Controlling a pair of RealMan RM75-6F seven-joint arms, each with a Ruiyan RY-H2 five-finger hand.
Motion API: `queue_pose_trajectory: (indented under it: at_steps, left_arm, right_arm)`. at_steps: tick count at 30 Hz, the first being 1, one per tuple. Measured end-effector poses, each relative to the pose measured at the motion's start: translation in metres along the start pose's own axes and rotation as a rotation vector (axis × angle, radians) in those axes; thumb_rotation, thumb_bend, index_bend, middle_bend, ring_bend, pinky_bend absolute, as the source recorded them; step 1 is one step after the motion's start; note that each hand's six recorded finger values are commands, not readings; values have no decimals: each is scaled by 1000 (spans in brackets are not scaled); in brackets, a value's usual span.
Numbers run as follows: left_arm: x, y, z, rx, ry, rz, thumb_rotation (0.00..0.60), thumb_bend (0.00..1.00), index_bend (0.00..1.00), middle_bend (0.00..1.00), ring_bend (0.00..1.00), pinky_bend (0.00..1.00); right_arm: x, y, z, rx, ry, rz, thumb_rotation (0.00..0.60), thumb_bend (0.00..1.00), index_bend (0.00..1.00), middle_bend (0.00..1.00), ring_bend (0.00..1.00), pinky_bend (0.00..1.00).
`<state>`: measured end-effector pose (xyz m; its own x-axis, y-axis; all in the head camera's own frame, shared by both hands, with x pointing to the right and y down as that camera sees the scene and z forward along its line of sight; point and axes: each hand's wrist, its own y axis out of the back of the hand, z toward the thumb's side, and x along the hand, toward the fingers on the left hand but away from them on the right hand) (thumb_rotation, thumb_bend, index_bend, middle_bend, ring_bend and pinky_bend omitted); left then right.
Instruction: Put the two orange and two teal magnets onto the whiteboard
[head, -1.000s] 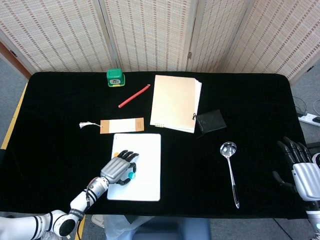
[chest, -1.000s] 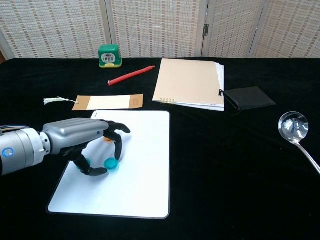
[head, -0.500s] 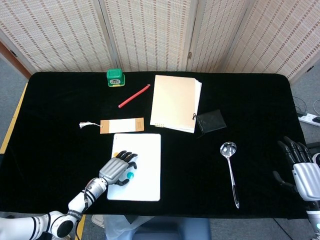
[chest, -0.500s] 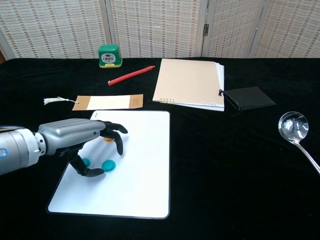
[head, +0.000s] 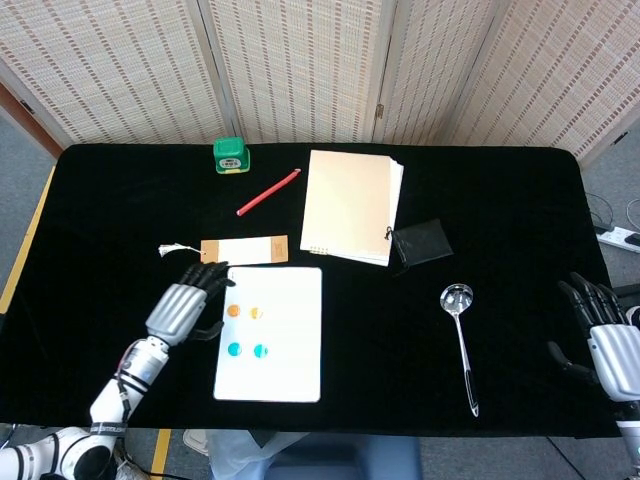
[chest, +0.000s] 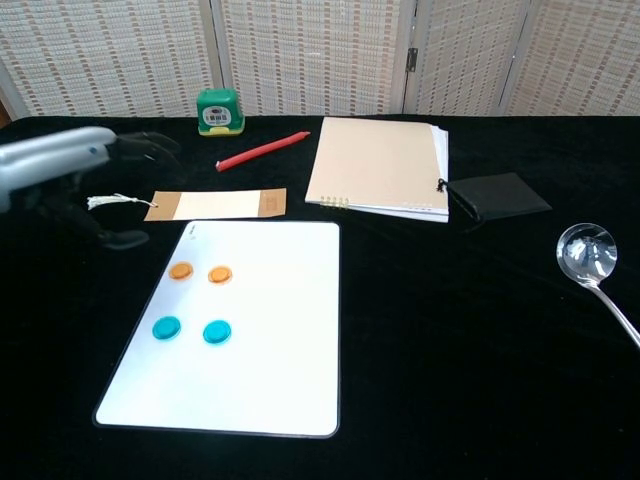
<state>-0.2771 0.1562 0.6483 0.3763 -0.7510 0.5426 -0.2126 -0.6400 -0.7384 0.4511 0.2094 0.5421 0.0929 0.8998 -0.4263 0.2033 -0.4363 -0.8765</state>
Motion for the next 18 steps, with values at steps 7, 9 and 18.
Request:
queue_pose_trajectory:
  at_steps: [7,9,18]
  left_arm:
    - [-45,37,-56,42,149,141,600,363,275,71,0,0]
    - [-59,39,-68,58,186,164,600,363,275,71,0,0]
    - [-128,40,-100,85,310,240,600,363,277,71,0,0]
  right_arm:
    - [-1,-1,-9,-25,-17,12,600,372,0,0,0,0]
    - [-1,-2,-11,-35,-21,11,600,372,0,0,0,0]
    - [2,-7,-11,-74,-2,11,600,372,0,0,0,0]
